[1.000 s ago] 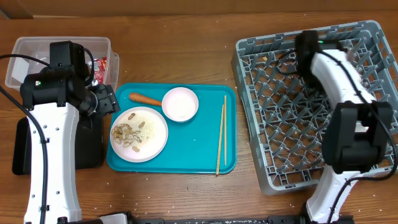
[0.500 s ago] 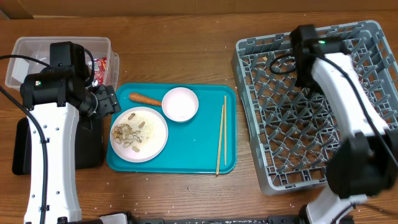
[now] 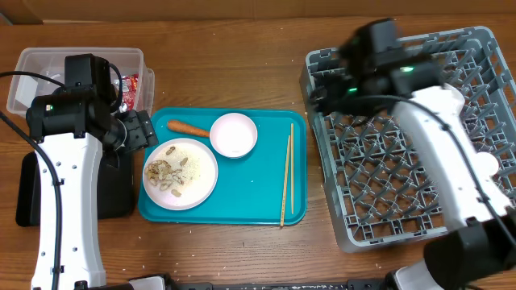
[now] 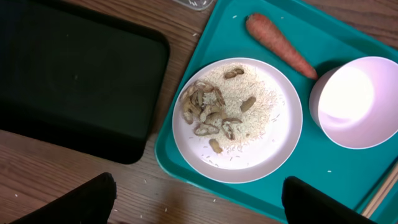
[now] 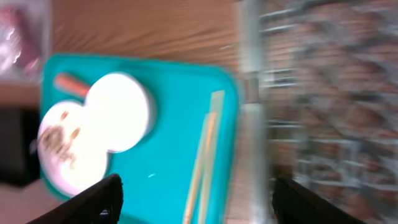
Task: Sort waste into correct bins and load items into the dishwasher
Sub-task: 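Return the right gripper to the tray and grasp the second white bowl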
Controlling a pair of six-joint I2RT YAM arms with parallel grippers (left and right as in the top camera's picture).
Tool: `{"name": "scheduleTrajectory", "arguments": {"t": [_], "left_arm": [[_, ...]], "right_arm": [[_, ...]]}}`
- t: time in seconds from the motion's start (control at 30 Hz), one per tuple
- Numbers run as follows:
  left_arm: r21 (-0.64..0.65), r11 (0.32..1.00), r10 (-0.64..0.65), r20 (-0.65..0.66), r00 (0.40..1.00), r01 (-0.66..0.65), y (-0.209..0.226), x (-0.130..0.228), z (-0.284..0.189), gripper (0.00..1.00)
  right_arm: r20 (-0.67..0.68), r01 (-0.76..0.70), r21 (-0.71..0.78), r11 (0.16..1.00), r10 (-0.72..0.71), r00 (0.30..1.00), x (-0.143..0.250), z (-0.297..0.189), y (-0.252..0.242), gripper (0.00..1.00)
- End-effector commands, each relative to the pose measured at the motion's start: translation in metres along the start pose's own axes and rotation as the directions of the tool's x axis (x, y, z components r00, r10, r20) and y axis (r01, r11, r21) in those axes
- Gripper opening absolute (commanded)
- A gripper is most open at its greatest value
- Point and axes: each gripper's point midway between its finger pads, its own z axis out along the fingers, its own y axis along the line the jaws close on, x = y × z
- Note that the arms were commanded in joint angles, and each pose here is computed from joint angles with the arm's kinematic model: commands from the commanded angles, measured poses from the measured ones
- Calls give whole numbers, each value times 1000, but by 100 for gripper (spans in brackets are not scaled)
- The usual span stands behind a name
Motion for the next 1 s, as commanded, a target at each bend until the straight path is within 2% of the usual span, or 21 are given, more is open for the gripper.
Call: {"name": "scheduleTrajectory", "arguments": {"t": [0.0, 0.07, 0.23, 0.3, 0.43, 0.57, 0.67, 0.77, 0.8, 0.87, 0.9, 0.97], "left_arm": [[9, 1000, -4, 3, 1000, 4, 0, 0, -3, 88], [8, 1000, -4, 1, 1000, 4, 0, 0, -3, 88], [8, 1000, -4, -1, 1000, 4, 0, 1, -3, 88], [8, 1000, -4, -1, 1000, 4, 0, 1, -3, 88], [8, 1000, -4, -2, 1000, 4, 0, 1, -3, 88], [8, 1000, -4, -2, 1000, 4, 0, 1, -3, 89], [8, 1000, -4, -1, 1000, 4, 0, 1, -3, 89], [7, 1000, -4, -1, 1000, 4, 0, 1, -3, 90], [8, 1000, -4, -1, 1000, 4, 0, 0, -3, 90], [7, 1000, -4, -2, 1000, 4, 0, 1, -3, 89], [7, 1000, -4, -2, 1000, 4, 0, 1, -3, 90], [7, 1000, -4, -2, 1000, 4, 0, 1, -3, 90]], "right_arm": [[-95, 91, -80, 993, -98, 991, 22, 39, 39, 79], [-111, 120, -77, 990, -128, 986, 27, 57, 51, 78], [-108, 98, 66, 993, -91, 990, 31, 103, 54, 73], [-114, 115, 77, 990, -105, 988, 34, 122, 58, 73], [-138, 99, 83, 992, -87, 987, 41, 156, 61, 67], [-170, 67, 99, 993, -49, 984, 49, 184, 56, 55], [-179, 64, 105, 992, -45, 983, 51, 198, 52, 38], [-181, 65, 107, 992, -45, 982, 52, 203, 51, 28], [-180, 65, 110, 992, -45, 983, 52, 204, 50, 24], [-174, 69, 131, 989, -46, 984, 51, 204, 46, 7], [-170, 68, 134, 989, -44, 984, 49, 203, 45, 4], [-170, 62, 143, 988, -37, 985, 47, 200, 42, 4]]}}
